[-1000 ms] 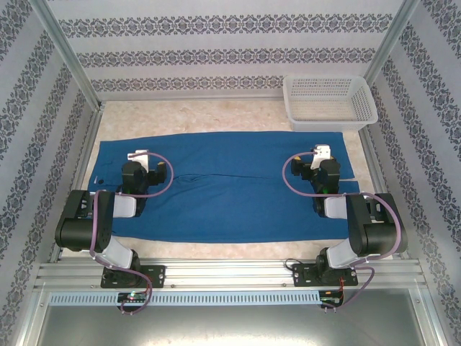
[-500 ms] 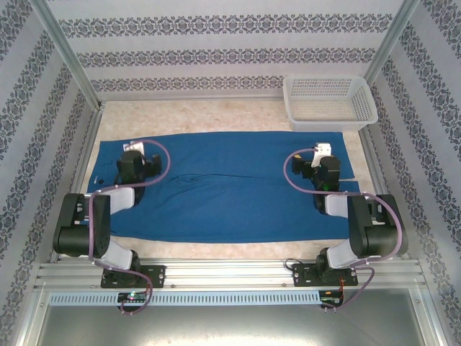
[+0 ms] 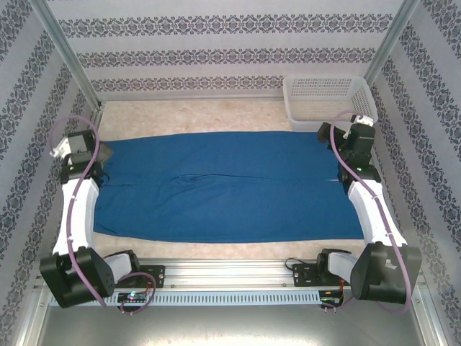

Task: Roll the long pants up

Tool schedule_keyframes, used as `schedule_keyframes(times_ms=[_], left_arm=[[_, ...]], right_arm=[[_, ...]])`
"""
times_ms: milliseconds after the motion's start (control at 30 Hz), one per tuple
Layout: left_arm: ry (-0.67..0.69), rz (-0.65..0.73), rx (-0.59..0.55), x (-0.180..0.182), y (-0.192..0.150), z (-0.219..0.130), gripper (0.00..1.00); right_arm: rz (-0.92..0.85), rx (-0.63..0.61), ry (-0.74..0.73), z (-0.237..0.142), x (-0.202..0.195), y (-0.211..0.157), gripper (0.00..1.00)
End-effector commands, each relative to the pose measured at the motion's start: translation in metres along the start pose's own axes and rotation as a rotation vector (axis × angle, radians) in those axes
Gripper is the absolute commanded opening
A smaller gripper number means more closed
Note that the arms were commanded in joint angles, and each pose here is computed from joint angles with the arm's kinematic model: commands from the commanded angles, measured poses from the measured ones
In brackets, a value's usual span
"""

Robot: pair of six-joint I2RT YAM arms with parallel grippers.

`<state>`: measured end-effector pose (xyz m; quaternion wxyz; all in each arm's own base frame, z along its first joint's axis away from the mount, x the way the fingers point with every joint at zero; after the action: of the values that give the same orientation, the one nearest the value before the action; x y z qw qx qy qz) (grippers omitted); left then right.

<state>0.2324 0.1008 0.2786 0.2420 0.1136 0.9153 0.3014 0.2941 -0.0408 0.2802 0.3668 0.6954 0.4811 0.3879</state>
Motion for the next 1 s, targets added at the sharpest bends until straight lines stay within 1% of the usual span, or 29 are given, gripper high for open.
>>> schedule_keyframes(times_ms=[0,67,133,233,300,367,467,600,700,833,967], left_arm=[[0.322,-0.138,0.038,0.068,-0.014,-0.039,1.0],[0.345,-0.233,0.054,0.091,-0.023,-0.042,1.0],[0.382,-0.338,0.124,0.111,-0.04,-0.032,1.0],[0.455,-0.449,0.204,0.134,-0.064,-0.009,1.0],[0.454,-0.491,0.242,0.142,-0.075,0.008,1.0],[0.481,-0.526,0.272,0.151,-0.081,0.021,1.0],[0.498,-0.546,0.281,0.158,-0.076,0.037,1.0],[0.509,-0.565,0.276,0.16,-0.058,0.055,1.0],[0.535,-0.575,0.315,0.161,-0.049,0.071,1.0],[0.519,-0.577,0.348,0.156,-0.041,0.093,1.0],[0.501,-0.555,0.335,0.152,-0.032,0.102,1.0]], right_arm=[[0.078,0.182,0.01,-0.014,-0.005,-0.015,0.96],[0.092,0.185,0.025,-0.021,-0.006,-0.015,0.95],[0.101,0.185,0.033,-0.025,-0.007,-0.017,0.94],[0.129,0.212,0.036,-0.028,-0.011,-0.019,0.94],[0.172,0.23,0.039,-0.03,-0.015,-0.02,0.94],[0.213,0.237,0.034,-0.033,-0.021,-0.022,0.94],[0.227,0.234,0.016,-0.039,-0.028,-0.024,0.94],[0.247,0.238,-0.029,-0.048,-0.038,-0.034,0.94],[0.281,0.25,-0.07,-0.053,-0.046,-0.046,0.93],[0.363,0.296,-0.166,-0.061,-0.061,-0.064,0.93],[0.496,0.328,-0.243,-0.069,-0.078,-0.085,0.93]])
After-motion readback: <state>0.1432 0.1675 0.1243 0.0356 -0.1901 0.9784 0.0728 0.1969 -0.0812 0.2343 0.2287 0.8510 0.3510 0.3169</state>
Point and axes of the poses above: each hand's point on the last joint's axis, 136 mm out from that joint toward the fingers, its own z axis out along the fingers, its own x axis along the line the jaws close on, y = z × x, the point moved 10 cm from there along -z, back along the fingers, and after that the axes turned 8 degrees about -z, right-handed, at the moved point
